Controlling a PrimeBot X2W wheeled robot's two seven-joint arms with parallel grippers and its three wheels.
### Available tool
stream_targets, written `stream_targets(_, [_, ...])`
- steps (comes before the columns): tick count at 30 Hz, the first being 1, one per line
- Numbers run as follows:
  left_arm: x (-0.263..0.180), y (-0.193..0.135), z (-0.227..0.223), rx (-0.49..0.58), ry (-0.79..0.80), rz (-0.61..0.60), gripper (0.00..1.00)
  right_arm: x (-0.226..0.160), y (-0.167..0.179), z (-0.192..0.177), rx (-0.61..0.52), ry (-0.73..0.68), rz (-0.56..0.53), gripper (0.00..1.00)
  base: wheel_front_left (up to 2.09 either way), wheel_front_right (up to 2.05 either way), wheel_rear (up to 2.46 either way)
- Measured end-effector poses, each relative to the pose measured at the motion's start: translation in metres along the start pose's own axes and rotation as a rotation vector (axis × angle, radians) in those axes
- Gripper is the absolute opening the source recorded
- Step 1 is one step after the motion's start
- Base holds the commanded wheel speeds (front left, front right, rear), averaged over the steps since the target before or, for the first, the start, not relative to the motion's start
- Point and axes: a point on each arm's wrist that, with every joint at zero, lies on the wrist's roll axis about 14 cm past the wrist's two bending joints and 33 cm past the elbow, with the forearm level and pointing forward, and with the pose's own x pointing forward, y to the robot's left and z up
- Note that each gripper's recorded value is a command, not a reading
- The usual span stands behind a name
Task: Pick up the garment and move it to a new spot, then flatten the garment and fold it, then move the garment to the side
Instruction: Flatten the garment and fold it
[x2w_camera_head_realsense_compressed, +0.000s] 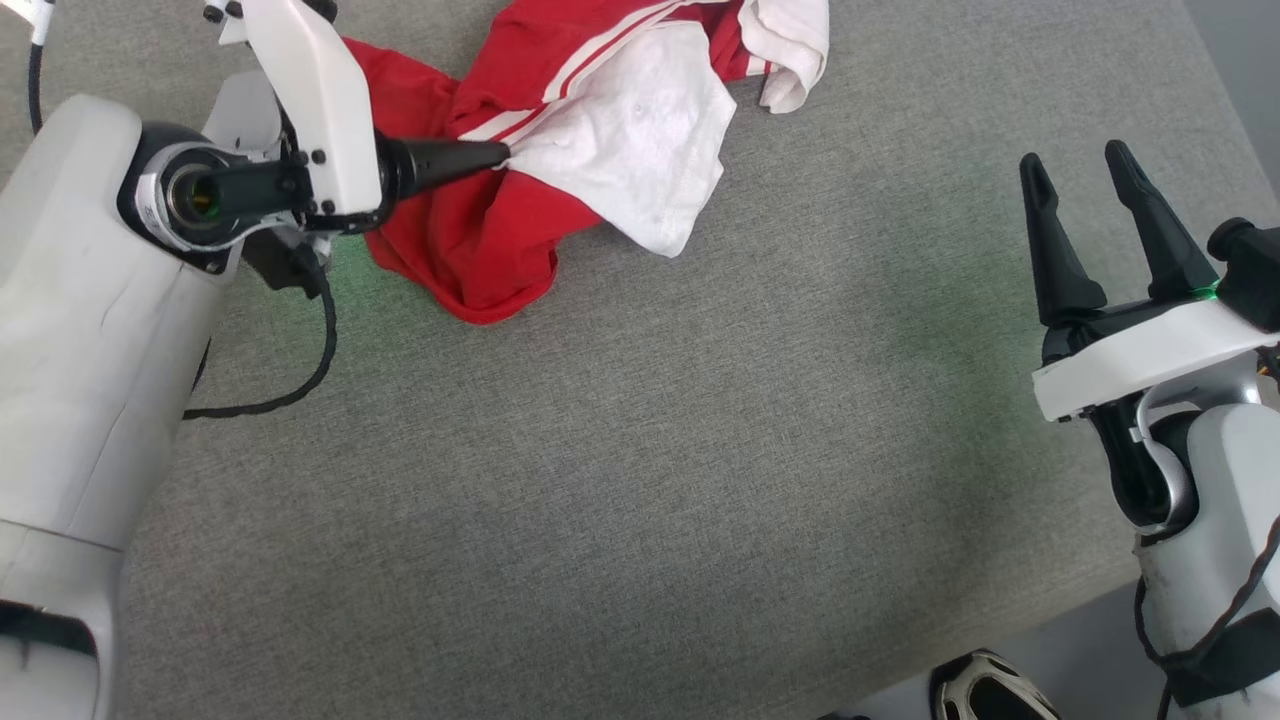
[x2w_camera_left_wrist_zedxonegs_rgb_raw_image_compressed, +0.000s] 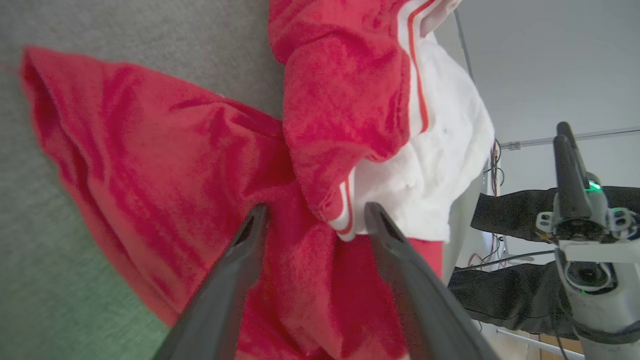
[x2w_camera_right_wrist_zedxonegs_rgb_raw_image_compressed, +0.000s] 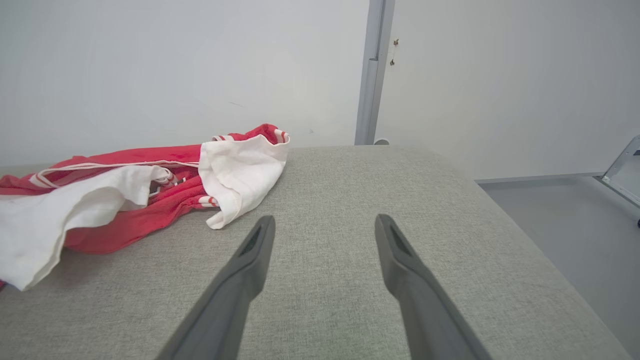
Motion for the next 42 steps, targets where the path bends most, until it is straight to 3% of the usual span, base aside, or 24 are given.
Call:
stream_targets(1, [0.000,-0.003,0.002,-0.005,-0.008,-0.015,0.55,0.000,0.002,0.001,-0.003,-0.002,0.004,1.00,0.00,0.00,0.00])
stream_targets(2, [-0.001,-0.007,0.006,-0.018,-0.032,-0.035,0.31,0.001,0.004,0.002,-0.003,-0.004,0.009,1.00,0.00,0.00,0.00])
stream_targets(3, [-0.001,-0.011,0.010,-0.023,-0.050,-0.048,0.00,0.001,0.006,0.004,0.000,-0.011,0.013,1.00,0.00,0.00,0.00])
stream_targets(11, [-0.027,-0.019,0.040,-0.009,-0.198,-0.054,0.00,0.004,0.018,0.010,0.020,-0.027,0.037,1.00,0.00,0.00,0.00])
stream_targets(18, [-0.082,0.004,0.054,0.080,-0.266,0.084,0.00,0.002,0.029,0.011,0.049,-0.031,0.061,1.00,0.00,0.00,0.00])
stream_targets(25, [-0.158,0.095,0.062,0.319,-0.216,0.549,0.00,0.004,0.046,0.004,0.072,-0.012,0.097,1.00,0.00,0.00,0.00])
stream_targets(28, [-0.169,0.131,0.055,0.368,-0.157,0.681,0.00,0.004,0.049,-0.004,0.080,0.010,0.099,1.00,0.00,0.00,0.00])
stream_targets(36, [-0.175,0.206,0.028,0.466,-0.005,0.882,0.00,0.000,0.032,-0.020,0.065,0.051,0.049,1.00,0.00,0.00,0.00])
stream_targets(42, [-0.164,0.213,0.027,0.453,-0.075,0.869,0.00,0.001,0.029,-0.021,0.057,0.056,0.044,1.00,0.00,0.00,0.00])
